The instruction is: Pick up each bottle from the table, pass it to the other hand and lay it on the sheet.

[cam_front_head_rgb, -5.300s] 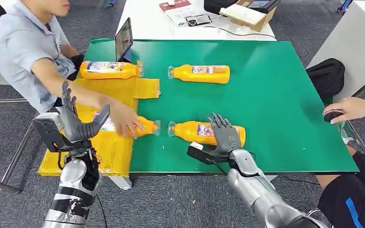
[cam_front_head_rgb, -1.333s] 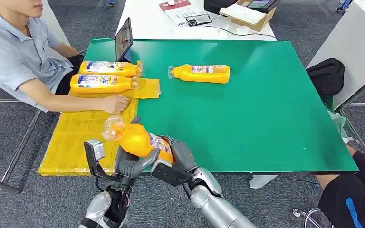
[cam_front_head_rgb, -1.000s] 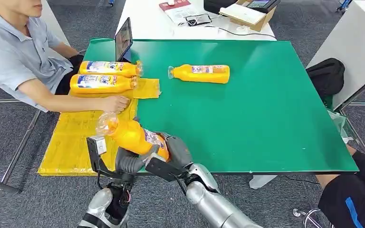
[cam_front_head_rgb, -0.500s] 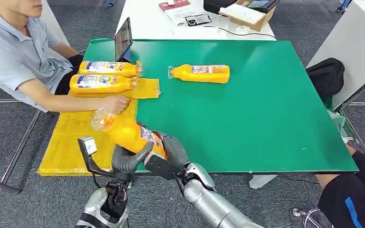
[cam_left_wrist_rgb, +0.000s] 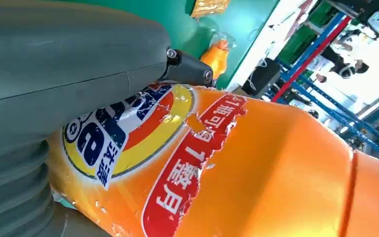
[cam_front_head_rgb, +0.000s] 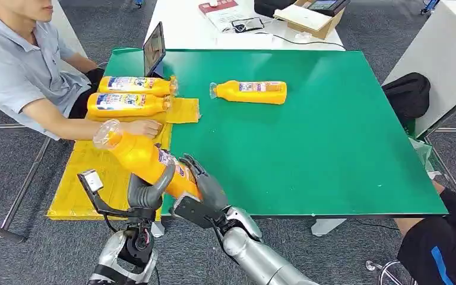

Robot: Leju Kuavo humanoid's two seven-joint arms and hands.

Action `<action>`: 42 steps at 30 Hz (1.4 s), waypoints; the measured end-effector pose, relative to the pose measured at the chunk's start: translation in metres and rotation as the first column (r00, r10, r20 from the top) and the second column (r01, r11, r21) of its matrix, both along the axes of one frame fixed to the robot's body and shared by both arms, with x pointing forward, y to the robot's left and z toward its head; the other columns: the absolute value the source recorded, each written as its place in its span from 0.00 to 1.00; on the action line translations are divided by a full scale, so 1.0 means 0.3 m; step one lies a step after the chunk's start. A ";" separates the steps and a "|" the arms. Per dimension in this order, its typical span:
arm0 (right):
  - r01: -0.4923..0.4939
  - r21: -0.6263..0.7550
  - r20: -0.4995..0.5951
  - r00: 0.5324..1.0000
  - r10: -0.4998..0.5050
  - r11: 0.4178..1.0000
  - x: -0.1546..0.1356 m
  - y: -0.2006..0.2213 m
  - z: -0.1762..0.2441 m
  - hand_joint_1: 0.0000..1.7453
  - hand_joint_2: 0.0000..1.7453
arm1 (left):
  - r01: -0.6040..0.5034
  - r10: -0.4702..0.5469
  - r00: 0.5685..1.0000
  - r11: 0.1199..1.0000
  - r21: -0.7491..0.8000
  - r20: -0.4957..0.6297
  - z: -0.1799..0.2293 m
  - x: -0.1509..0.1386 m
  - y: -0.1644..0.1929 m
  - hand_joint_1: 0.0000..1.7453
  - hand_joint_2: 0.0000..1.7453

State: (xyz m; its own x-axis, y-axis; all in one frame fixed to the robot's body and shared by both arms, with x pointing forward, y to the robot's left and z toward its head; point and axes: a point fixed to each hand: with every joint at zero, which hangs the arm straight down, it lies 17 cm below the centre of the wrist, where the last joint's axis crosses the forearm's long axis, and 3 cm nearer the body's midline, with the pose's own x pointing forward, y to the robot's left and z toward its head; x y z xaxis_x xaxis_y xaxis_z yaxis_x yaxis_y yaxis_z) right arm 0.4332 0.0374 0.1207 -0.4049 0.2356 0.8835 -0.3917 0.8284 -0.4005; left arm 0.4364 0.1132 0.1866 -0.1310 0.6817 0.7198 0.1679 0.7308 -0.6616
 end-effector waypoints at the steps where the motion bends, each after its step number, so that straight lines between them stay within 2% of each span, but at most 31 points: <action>1: 0.005 0.000 0.002 1.000 -0.005 1.000 0.001 -0.002 0.000 0.00 0.00 | -0.005 0.005 1.000 1.000 -0.015 0.001 0.004 0.001 0.006 1.00 1.00; 6: 0.029 0.009 0.004 1.000 -0.029 1.000 0.007 -0.008 0.006 0.00 0.00 | -0.014 0.010 1.000 0.993 -0.117 -0.030 0.002 0.008 0.047 1.00 1.00; 8: 0.051 0.012 0.012 0.999 -0.051 0.999 0.008 -0.019 0.008 0.00 0.00 | -0.056 0.053 0.998 0.992 -0.111 -0.031 0.004 0.016 0.082 1.00 1.00; 11: 0.103 0.019 0.054 0.993 -0.104 0.995 0.000 -0.046 0.024 0.00 0.00 | -0.186 0.184 0.982 0.982 -0.027 -0.045 -0.011 0.042 0.172 0.99 1.00; 12: 0.126 0.019 0.080 0.989 -0.127 0.992 -0.002 -0.061 0.036 0.00 0.00 | -0.246 0.248 0.968 0.968 0.052 -0.042 -0.015 0.056 0.206 0.95 1.00; 13: 0.154 0.022 0.111 0.982 -0.155 0.988 -0.005 -0.079 0.052 0.00 0.00 | -0.304 0.312 0.950 0.939 0.160 -0.024 -0.022 0.072 0.238 0.96 1.00; 16: 0.222 0.050 0.207 0.951 -0.228 0.974 -0.018 -0.135 0.109 0.00 0.00 | -0.385 0.381 0.919 0.814 0.435 0.100 -0.015 0.125 0.269 1.00 1.00; 18: 0.276 0.097 0.257 0.921 -0.292 0.956 -0.019 -0.193 0.157 0.00 0.00 | -0.411 0.375 0.907 0.687 0.599 0.192 -0.008 0.177 0.269 1.00 1.00; 21: 0.361 0.180 0.313 0.861 -0.401 0.915 -0.009 -0.306 0.232 0.00 0.00 | -0.399 0.331 0.910 0.532 0.747 0.250 -0.018 0.266 0.271 1.00 1.00; 23: 0.398 0.229 0.328 0.828 -0.455 0.889 -0.012 -0.375 0.269 0.00 0.00 | -0.414 0.331 0.895 0.373 0.831 0.297 -0.020 0.328 0.308 1.00 1.00; 24: 0.410 0.246 0.330 0.816 -0.474 0.878 -0.014 -0.403 0.283 0.00 0.00 | -0.427 0.328 0.882 0.257 0.867 0.337 -0.020 0.354 0.332 1.00 1.00; 26: 0.411 0.262 0.322 0.816 -0.480 0.873 -0.025 -0.429 0.286 0.00 0.00 | -0.439 0.290 0.868 0.065 0.896 0.404 -0.014 0.392 0.356 1.00 1.00; 28: 0.405 0.264 0.308 0.825 -0.474 0.875 -0.039 -0.443 0.273 0.00 0.00 | -0.413 0.234 0.879 -0.068 0.908 0.417 -0.033 0.428 0.364 1.00 1.00; 32: 0.410 0.262 0.297 0.827 -0.478 0.873 -0.059 -0.466 0.254 0.00 0.00 | -0.368 0.213 0.895 -0.143 0.919 0.391 -0.075 0.459 0.401 1.00 1.00; 39: 0.417 0.265 0.299 0.822 -0.485 0.869 -0.067 -0.485 0.254 0.00 0.00 | -0.327 0.203 0.909 -0.189 0.926 0.363 -0.117 0.473 0.426 1.00 1.00; 42: 0.406 0.258 0.335 0.813 -0.476 0.877 -0.077 -0.480 0.266 0.00 0.00 | -0.242 0.158 0.945 -0.253 0.937 0.287 -0.172 0.493 0.408 1.00 1.00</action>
